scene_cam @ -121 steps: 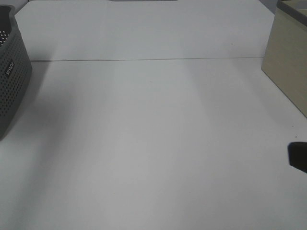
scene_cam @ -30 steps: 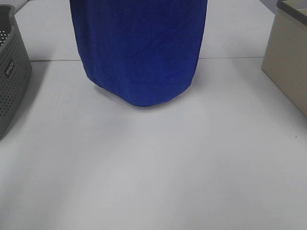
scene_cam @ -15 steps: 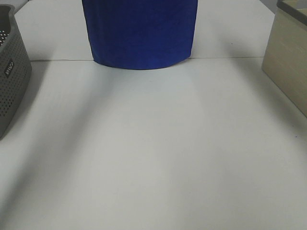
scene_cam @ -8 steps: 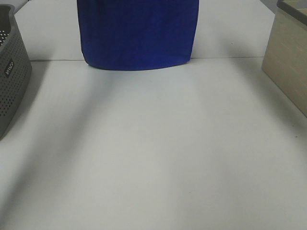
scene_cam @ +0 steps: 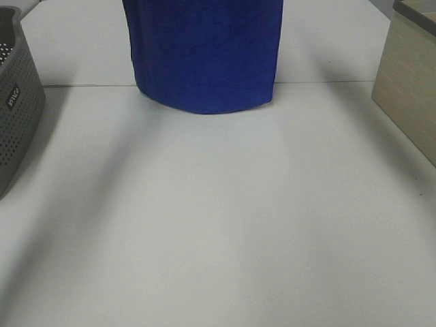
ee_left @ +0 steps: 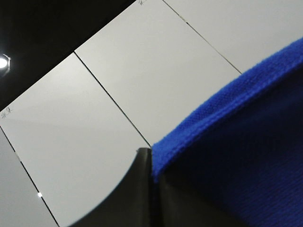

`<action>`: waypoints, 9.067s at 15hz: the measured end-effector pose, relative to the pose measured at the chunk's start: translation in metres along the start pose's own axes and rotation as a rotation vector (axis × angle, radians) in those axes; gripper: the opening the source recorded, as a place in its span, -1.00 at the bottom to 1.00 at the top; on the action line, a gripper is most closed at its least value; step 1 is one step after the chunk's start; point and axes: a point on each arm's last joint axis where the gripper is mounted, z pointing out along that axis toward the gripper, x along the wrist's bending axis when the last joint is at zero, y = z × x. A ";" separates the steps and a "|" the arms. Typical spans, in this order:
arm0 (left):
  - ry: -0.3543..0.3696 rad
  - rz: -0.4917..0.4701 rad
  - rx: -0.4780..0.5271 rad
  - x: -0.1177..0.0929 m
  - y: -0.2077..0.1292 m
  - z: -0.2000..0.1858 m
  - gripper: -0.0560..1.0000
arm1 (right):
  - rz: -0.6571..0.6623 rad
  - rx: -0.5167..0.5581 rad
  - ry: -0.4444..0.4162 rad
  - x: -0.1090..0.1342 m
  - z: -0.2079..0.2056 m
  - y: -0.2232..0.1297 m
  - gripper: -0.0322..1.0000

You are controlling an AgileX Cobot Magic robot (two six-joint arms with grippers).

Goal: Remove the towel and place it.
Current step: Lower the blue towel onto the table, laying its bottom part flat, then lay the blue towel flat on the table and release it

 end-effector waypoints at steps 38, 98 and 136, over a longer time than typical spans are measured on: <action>-0.760 -0.723 1.177 0.070 0.119 -0.130 -0.89 | 0.267 1.188 0.458 0.026 -0.167 0.075 -0.90; -1.233 -0.737 2.462 -0.059 0.068 -0.492 -0.89 | 0.774 2.369 0.539 0.065 -0.441 -0.139 -0.90; -1.228 -0.570 2.069 -0.079 0.035 -0.346 0.45 | 0.630 1.842 0.387 0.009 -0.297 -0.083 0.47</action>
